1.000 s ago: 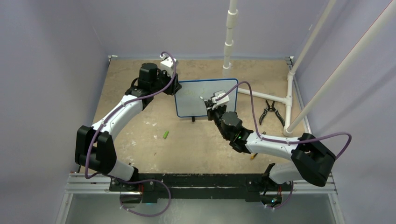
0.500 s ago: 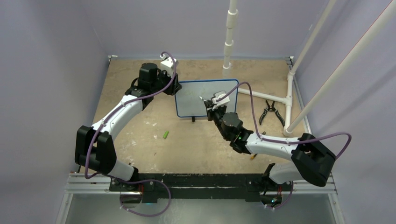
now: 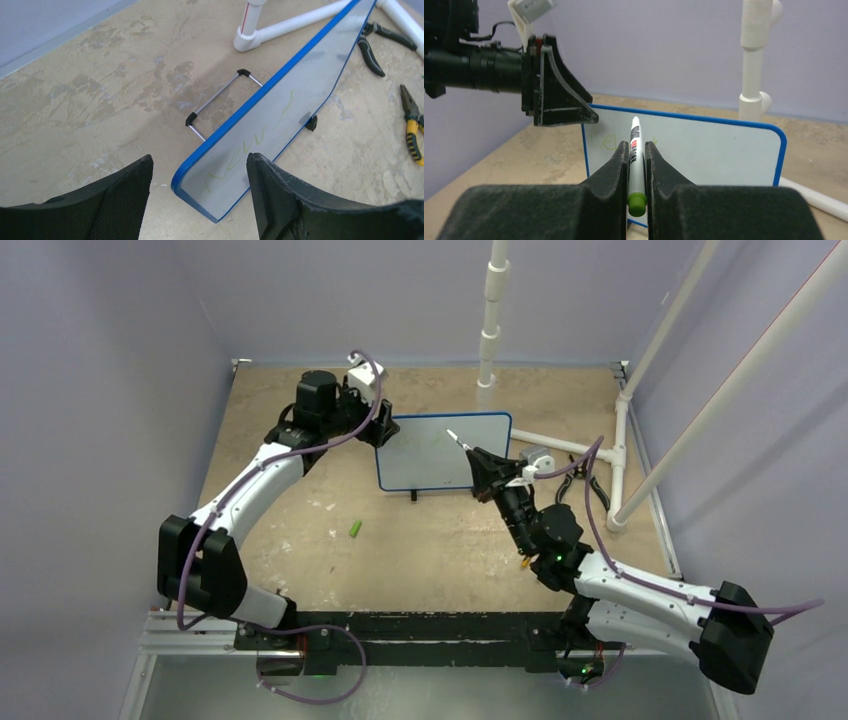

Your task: Write a sentence on the whiteboard

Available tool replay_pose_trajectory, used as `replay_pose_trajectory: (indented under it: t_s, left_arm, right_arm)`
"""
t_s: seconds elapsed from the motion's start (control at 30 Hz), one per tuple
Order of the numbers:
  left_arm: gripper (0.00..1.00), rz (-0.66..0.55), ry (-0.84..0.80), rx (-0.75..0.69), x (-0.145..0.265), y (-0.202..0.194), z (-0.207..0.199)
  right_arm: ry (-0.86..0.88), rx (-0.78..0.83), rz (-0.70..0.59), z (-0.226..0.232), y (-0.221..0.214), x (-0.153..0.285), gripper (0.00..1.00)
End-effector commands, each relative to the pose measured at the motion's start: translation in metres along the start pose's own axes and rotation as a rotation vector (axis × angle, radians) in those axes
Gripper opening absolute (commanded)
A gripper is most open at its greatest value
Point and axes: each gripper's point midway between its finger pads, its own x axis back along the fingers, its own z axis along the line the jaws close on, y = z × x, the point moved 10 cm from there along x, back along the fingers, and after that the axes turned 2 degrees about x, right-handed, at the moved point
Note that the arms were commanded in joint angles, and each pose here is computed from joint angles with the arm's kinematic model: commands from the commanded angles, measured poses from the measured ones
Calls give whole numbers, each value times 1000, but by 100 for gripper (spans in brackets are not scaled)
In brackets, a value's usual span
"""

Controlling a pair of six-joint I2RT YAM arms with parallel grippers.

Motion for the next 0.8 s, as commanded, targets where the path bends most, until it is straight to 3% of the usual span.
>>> replay_pose_trajectory:
  t_s: [0.0, 0.17, 0.43, 0.6, 0.77]
  left_arm:
    - [70, -23, -90, -177, -10, 35, -21]
    - [72, 2, -180, -257, -35, 44, -32]
    - [71, 165, -346, -261, -78, 34, -30]
    - [47, 205, -440, -229, -84, 29, -35]
    - [34, 260, -464, -216, -78, 22, -35]
  right_arm:
    - [-27, 2, 37, -8, -9, 10, 0]
    - [-81, -5, 60, -22, -17, 14, 0]
    - [-102, -26, 34, -34, -12, 16, 0]
    - [-86, -39, 23, -33, -6, 18, 0]
    - [-69, -43, 25, -32, -1, 18, 0]
